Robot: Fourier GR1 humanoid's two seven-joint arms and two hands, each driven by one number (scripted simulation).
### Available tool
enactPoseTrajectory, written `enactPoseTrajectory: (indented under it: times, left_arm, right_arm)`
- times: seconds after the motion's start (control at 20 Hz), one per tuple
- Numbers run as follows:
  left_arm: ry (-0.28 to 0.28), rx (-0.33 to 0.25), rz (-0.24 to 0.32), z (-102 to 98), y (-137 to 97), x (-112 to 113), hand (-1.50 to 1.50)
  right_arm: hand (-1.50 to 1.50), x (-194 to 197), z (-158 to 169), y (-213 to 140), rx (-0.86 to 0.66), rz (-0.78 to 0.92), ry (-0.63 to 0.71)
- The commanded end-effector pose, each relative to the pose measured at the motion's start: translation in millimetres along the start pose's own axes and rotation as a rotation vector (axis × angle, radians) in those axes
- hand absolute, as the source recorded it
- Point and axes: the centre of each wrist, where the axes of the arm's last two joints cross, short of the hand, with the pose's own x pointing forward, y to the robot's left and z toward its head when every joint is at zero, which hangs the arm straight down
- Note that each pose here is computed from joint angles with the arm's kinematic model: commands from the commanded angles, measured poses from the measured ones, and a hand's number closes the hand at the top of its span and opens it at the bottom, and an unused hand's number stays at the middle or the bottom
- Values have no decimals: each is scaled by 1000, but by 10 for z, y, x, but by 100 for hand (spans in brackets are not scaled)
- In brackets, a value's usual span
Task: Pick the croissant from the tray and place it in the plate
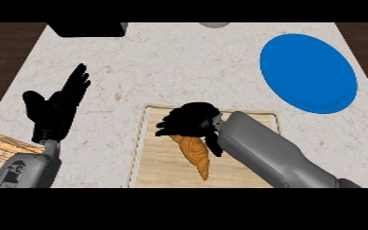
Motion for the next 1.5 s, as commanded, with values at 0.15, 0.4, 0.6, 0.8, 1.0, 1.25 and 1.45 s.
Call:
enactPoseTrajectory:
  times: [0.15, 0.4, 0.6, 0.8, 1.0, 1.25, 1.45]
  left_arm:
    - [42, 26, 6, -51, 102, -131, 0]
    - [45, 38, 8, 2, -5, -211, 0]
    - [37, 25, 9, 7, 116, -228, 0]
    - [41, 26, 14, 3, 161, -96, 0]
    - [49, 5, 18, 70, 90, -102, 0]
    - [48, 57, 19, 88, 125, -165, 0]
    - [53, 48, 21, 144, 126, -122, 0]
  right_arm:
    - [-150, -16, -56, 49, -5, 39, 19]
    - [-150, 63, -223, 205, 48, 68, 30]
    - [150, -73, -126, 224, 161, 130, -34]
    - [150, 80, -186, 453, 135, 119, -95]
    - [150, 133, -296, 471, 123, 86, -95]
    - [150, -457, 148, 390, -220, -321, 346]
    - [150, -649, 280, 418, -467, -555, 661]
